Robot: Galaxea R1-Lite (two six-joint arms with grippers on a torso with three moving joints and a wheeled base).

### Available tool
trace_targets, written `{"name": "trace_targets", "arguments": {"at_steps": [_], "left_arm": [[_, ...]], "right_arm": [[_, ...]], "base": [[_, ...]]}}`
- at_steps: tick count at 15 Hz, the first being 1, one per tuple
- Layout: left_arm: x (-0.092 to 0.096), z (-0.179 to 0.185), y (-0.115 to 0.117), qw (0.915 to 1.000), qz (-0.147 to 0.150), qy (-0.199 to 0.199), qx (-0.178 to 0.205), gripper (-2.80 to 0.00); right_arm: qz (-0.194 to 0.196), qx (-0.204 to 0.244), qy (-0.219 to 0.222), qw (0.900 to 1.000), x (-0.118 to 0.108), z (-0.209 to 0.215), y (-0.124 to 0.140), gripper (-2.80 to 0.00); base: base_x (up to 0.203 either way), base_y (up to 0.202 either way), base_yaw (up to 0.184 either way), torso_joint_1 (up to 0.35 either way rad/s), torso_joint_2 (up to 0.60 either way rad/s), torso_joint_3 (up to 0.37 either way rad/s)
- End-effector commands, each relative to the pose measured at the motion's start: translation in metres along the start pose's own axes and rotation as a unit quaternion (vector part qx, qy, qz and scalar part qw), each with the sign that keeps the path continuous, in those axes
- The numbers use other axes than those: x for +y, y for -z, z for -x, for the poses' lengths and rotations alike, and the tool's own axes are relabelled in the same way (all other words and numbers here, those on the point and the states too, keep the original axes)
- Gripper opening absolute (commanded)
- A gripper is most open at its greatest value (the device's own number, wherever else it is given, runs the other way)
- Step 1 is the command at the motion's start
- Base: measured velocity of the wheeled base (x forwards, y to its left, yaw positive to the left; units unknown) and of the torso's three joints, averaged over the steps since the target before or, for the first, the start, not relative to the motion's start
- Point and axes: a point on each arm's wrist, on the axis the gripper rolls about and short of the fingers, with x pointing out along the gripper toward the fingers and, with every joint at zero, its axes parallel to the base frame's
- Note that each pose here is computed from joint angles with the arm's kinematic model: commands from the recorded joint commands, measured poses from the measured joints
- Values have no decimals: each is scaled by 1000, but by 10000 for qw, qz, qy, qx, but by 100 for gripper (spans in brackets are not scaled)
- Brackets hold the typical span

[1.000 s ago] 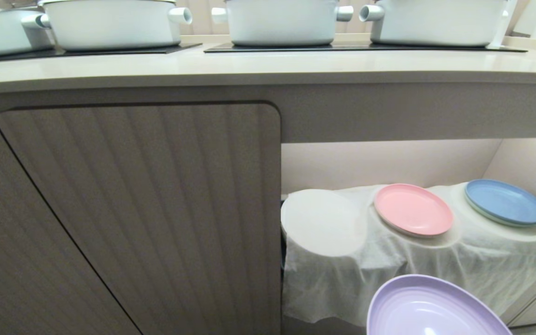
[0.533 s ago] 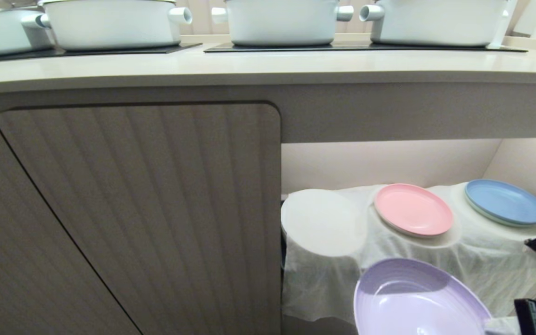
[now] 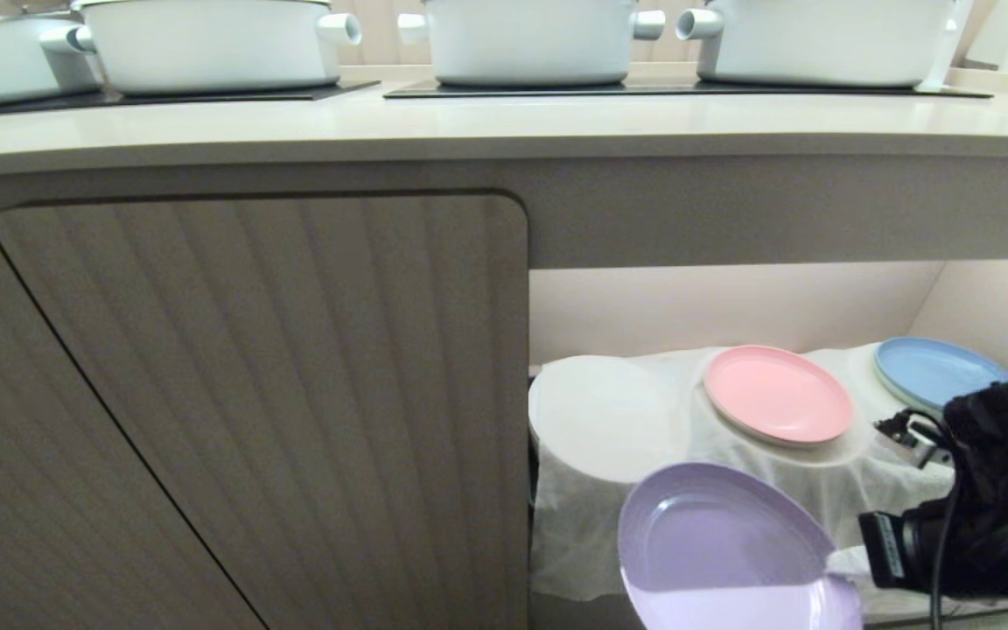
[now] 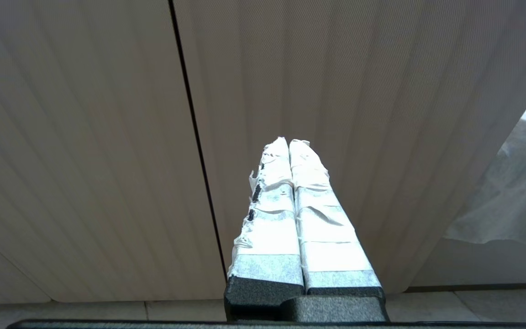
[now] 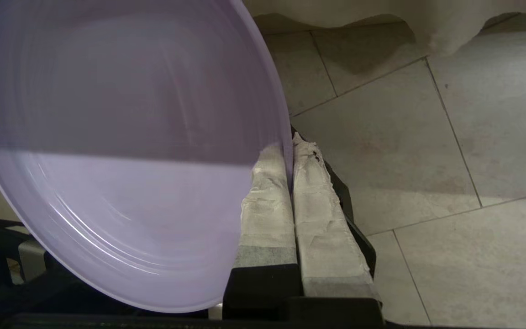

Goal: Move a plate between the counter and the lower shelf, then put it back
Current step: Put the plate in the cupboard

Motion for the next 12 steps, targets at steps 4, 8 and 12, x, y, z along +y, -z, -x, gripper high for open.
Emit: {"name": "trace_targets", "arguments": {"at_steps": [4,8,12], "left_arm": [[0,0,0,10000,0,0,-2,-280],[0,0,0,10000,0,0,-2,-280],[0,0,0,10000,0,0,-2,-280]], "right_arm": [[-246,271,60,9993,4,-36,-25,-280],[-560,123,-5,9984,12,-54,-41,-280],[-756,-53,181,9970,16,-66,-60,-280]], "base": [[0,0,0,0,0,0],[0,0,0,0,0,0],[0,0,0,0,0,0]]}}
